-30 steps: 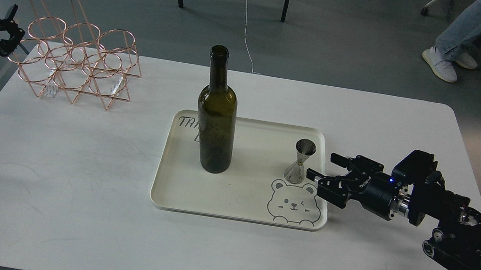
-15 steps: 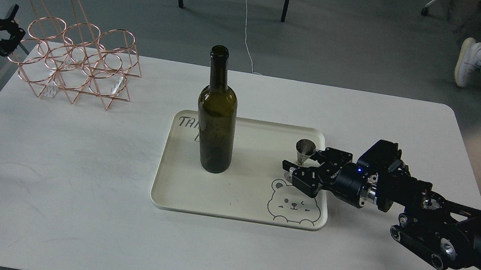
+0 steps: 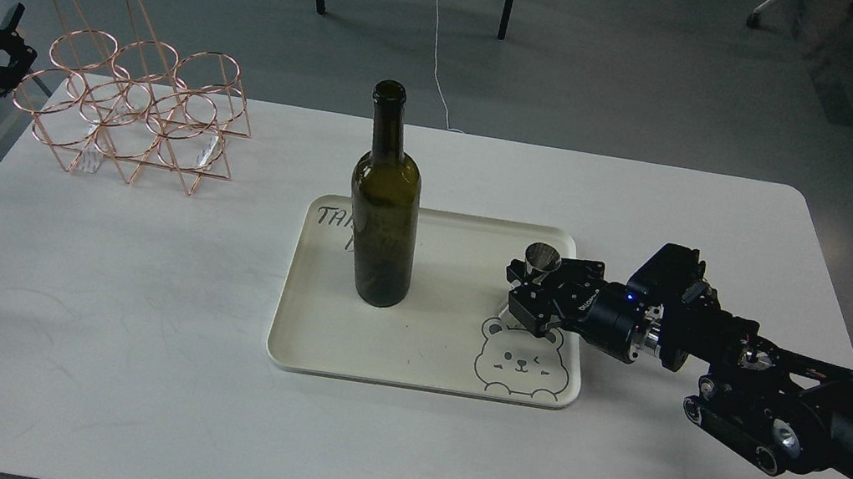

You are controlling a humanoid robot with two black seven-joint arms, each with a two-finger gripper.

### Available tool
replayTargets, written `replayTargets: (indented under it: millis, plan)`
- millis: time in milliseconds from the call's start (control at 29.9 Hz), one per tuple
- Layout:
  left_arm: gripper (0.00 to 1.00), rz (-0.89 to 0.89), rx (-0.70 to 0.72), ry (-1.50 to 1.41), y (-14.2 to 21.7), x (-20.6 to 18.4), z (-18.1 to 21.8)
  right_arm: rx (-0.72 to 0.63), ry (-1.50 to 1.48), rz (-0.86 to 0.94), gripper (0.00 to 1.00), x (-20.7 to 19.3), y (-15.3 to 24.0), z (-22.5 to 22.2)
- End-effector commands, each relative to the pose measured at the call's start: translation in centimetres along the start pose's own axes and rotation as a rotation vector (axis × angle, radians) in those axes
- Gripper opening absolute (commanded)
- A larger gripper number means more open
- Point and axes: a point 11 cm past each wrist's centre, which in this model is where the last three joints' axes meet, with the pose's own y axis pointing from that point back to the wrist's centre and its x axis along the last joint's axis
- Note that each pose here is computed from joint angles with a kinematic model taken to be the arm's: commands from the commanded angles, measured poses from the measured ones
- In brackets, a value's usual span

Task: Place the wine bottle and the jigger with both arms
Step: 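Close the right gripper around the metal jigger and lift it, then carry the jigger off the tray away from the bottle with the right gripper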

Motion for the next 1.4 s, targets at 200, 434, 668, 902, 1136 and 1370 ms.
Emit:
replayTargets:
  millis: [200, 434, 668, 902, 1136, 1370]
  plan:
    - [0.98, -0.001, -0.023, -0.006, -0.2, 0.0, 1.3, -0.103, 0.065, 0.080, 0.08, 3.1, 4.2, 4.2]
    - [0.98, -0.007, -0.026, -0.007, -0.4, -0.3, 1.4, -0.279, 0.080, 0.125, 0.08, 5.0, 11.3, 9.2]
    - [0.98, -0.009, -0.024, -0.006, -0.5, -0.6, 1.3, -0.428, -0.024, 0.125, 0.08, 0.5, 15.3, 11.1]
    - [0.98, -0.011, -0.021, -0.002, -0.5, -0.7, 1.1, -0.486, -0.049, 0.073, 0.09, -2.6, 17.1, 11.7]
    - [0.98, -0.013, -0.024, -0.005, -0.6, -0.7, 1.3, -0.460, -0.065, 0.078, 0.15, -3.0, 15.7, 10.9]
    - [0.98, -0.011, -0.024, -0.007, -0.5, -0.6, 1.3, -0.470, -0.069, 0.075, 0.20, -3.4, 15.4, 11.0]
